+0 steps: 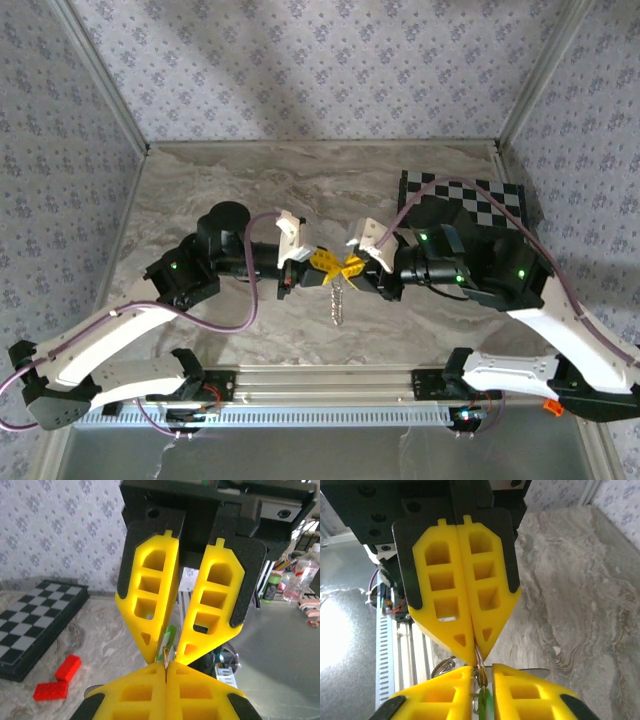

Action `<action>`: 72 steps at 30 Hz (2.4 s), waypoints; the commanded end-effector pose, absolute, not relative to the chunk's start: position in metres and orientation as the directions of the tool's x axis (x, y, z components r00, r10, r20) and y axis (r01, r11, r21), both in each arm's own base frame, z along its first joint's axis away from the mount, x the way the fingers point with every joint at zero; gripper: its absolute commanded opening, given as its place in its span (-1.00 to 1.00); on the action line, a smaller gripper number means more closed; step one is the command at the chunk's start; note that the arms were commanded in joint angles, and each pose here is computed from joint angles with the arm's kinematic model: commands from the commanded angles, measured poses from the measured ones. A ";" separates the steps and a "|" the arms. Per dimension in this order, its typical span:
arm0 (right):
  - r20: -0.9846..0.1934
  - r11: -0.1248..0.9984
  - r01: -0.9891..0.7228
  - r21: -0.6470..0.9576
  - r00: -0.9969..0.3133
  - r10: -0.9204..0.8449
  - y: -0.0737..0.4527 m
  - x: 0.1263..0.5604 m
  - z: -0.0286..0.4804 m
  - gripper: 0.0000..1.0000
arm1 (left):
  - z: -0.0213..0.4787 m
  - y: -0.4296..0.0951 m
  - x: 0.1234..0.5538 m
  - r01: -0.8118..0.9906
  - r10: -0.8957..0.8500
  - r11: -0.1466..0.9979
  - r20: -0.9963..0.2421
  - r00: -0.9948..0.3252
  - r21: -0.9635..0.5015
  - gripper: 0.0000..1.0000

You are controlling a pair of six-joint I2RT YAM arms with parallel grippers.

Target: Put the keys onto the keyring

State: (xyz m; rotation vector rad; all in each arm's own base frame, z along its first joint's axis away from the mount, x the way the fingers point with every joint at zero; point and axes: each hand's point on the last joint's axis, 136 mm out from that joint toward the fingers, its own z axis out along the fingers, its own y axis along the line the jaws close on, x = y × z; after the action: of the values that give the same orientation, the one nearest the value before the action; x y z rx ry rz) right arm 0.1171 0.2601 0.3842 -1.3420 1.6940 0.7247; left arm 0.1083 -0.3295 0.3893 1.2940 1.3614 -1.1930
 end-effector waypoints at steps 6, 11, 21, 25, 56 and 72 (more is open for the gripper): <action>-0.941 0.323 -0.945 -0.053 -0.061 -0.334 0.252 0.118 0.411 -0.57 | 0.446 -0.329 0.096 0.997 -0.103 -0.078 -0.995 -0.019 -0.011 -1.00; -0.954 0.338 -0.939 -0.068 -0.038 -0.297 0.249 0.119 0.418 -0.83 | 0.455 -0.329 0.090 0.992 -0.154 -0.123 -0.987 -0.038 -0.019 -1.00; -0.962 0.344 -0.936 -0.076 -0.023 -0.274 0.245 0.118 0.422 -0.80 | 0.441 -0.336 0.086 0.991 -0.077 -0.132 -0.996 -0.037 -0.027 -1.00; -0.963 0.338 -0.938 -0.075 -0.020 -0.269 0.248 0.118 0.422 -0.71 | 0.440 -0.336 0.084 0.990 -0.069 -0.138 -0.997 -0.040 -0.030 -1.00; -0.959 0.329 -0.942 -0.065 -0.033 -0.283 0.252 0.118 0.417 -1.00 | 0.432 -0.336 0.083 0.988 -0.038 -0.146 -0.998 -0.049 -0.043 -1.00; -0.801 0.239 -0.967 -0.088 -0.074 -0.594 0.251 0.110 0.373 -1.00 | 0.373 -0.337 0.105 0.999 0.221 -0.014 -0.974 -0.046 -0.050 -0.88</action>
State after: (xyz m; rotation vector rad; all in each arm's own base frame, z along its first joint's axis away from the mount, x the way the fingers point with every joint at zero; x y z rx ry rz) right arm 0.1161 0.2543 0.3685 -1.3978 1.7850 0.6412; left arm 0.1073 -0.3376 0.3716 1.3377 1.3974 -1.1659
